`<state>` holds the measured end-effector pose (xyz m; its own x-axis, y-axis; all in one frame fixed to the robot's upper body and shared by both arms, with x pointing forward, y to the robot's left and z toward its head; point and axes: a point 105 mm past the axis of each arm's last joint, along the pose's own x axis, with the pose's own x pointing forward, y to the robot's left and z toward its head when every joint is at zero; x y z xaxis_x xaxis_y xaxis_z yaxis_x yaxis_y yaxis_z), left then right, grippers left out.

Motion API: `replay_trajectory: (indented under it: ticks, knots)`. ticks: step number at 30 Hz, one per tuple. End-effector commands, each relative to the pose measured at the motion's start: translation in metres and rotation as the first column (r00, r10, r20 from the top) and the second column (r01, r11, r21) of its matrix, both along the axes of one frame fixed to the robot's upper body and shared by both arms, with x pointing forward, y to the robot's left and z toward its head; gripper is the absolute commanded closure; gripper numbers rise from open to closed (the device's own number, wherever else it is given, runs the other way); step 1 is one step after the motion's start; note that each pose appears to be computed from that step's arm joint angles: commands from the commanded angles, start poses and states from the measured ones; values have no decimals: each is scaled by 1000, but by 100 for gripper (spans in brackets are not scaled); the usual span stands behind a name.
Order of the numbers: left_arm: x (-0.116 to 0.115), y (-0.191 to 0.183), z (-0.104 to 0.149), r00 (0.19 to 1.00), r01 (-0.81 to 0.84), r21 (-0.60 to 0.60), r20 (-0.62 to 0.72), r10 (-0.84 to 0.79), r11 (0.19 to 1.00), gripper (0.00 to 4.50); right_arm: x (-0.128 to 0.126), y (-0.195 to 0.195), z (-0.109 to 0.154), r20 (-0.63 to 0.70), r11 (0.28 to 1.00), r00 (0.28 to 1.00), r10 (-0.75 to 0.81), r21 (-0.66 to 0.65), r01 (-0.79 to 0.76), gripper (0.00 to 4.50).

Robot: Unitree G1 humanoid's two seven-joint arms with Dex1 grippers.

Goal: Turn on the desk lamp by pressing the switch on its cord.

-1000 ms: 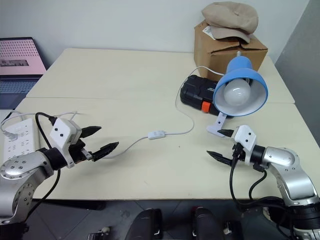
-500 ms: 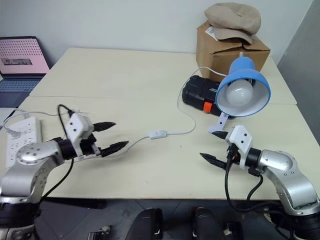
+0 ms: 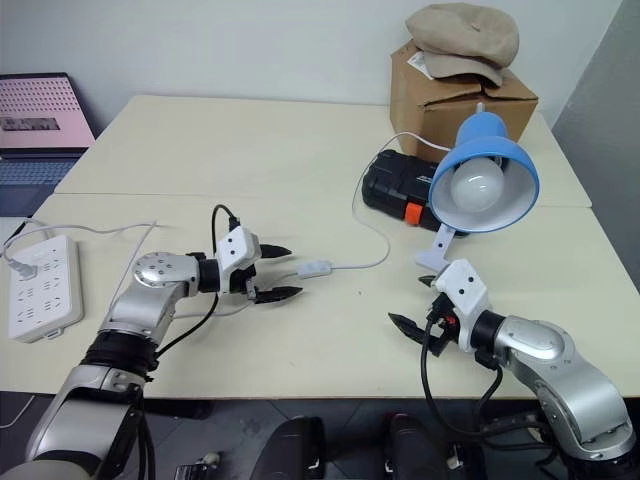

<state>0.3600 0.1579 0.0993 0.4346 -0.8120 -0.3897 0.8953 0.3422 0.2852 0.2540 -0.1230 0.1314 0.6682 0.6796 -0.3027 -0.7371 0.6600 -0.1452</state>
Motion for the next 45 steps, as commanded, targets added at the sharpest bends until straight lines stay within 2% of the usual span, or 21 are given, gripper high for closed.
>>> replay_trajectory:
  ticks: [1, 7, 10, 23, 25, 27, 30, 32, 38, 40, 45]
  knots:
    - [9, -5, 5, 999, 24, 11, 39, -24, 1000, 4, -6, 5, 11, 41, 1000, 999, -3, 14, 2, 0]
    - [15, -6, 1, 999, 34, 14, 28, -35, 999, 4, -9, 4, 12, 38, 1000, 999, -24, 20, 24, 0]
    - [16, -7, 1, 999, 41, 10, 28, -42, 999, 52, -9, 4, 13, 37, 999, 999, -29, 18, 28, 0]
    - [11, -12, -1, 995, 99, 22, 22, -99, 995, 336, -9, 3, 15, 34, 999, 999, -34, 31, 33, 0]
    - [10, -13, 0, 995, 101, 18, 24, -101, 995, 342, -9, 4, 15, 30, 999, 999, -33, 43, 32, 0]
    - [13, -16, 8, 998, 62, -38, 20, -61, 997, 342, -12, 6, 14, -5, 997, 999, -31, 71, 32, 0]
    - [9, -26, 18, 999, 52, -87, 3, -52, 995, 342, -24, 23, 12, -120, 977, 993, 10, 215, 17, 0]
    - [3, -32, 22, 998, 55, -100, -20, -57, 993, 342, -23, 32, 12, -161, 958, 987, 8, 285, 39, 0]
    - [-12, -49, 40, 993, -23, -153, -116, 5, 988, 342, 0, 62, 6, -352, 855, 936, -18, 480, 197, 0]
    - [-15, -54, 46, 989, -66, -170, -141, 42, 983, 342, 13, 73, 2, -440, 801, 898, -23, 530, 280, 0]
    - [-17, -59, 53, 977, -146, -197, -182, 110, 969, 342, 33, 104, 7, -576, 666, 814, 69, 635, 392, 0]
